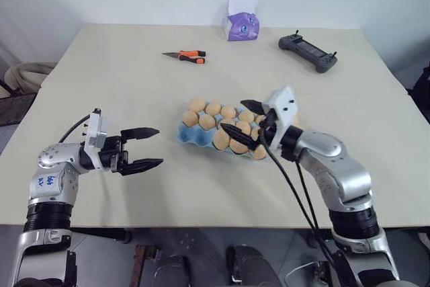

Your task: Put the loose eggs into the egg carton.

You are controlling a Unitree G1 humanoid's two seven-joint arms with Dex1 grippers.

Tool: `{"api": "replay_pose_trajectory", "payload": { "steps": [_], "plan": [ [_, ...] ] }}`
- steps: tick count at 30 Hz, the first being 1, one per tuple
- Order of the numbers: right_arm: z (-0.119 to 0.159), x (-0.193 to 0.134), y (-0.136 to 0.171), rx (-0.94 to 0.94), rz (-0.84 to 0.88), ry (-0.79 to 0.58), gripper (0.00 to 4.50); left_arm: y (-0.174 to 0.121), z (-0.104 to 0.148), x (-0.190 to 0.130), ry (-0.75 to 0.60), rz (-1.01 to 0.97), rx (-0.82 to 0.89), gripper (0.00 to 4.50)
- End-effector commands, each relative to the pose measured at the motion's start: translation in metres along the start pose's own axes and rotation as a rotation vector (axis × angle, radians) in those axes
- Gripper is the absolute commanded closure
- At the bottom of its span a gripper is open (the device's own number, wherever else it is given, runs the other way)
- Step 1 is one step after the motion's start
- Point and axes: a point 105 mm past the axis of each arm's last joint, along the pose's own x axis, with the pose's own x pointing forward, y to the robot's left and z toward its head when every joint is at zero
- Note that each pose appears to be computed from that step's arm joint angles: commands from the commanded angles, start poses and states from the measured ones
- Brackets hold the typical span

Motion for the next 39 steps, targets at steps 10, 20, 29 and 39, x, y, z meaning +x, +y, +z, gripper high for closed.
{"api": "replay_pose_trajectory", "payload": {
  "steps": [10, 20, 29, 39],
  "plan": [
    [-0.002, -0.105, -0.075, -0.076, -0.325, 0.041, 0.02, -0.019, 0.003, 0.013, 0.030, -0.120, 0.034, 0.00],
    [-0.010, -0.132, -0.092, -0.071, -0.449, 0.048, 0.02, -0.023, 0.009, 0.019, -0.011, -0.168, -0.003, 0.00],
    [-0.042, -0.159, -0.106, 0.026, -0.595, 0.084, 0.02, -0.021, 0.016, 0.016, -0.090, -0.196, 0.045, 0.00],
    [-0.054, -0.226, -0.072, -0.023, -0.527, 0.146, 0.02, -0.013, 0.018, 0.019, -0.089, -0.215, 0.058, 0.00]
  ]
}}
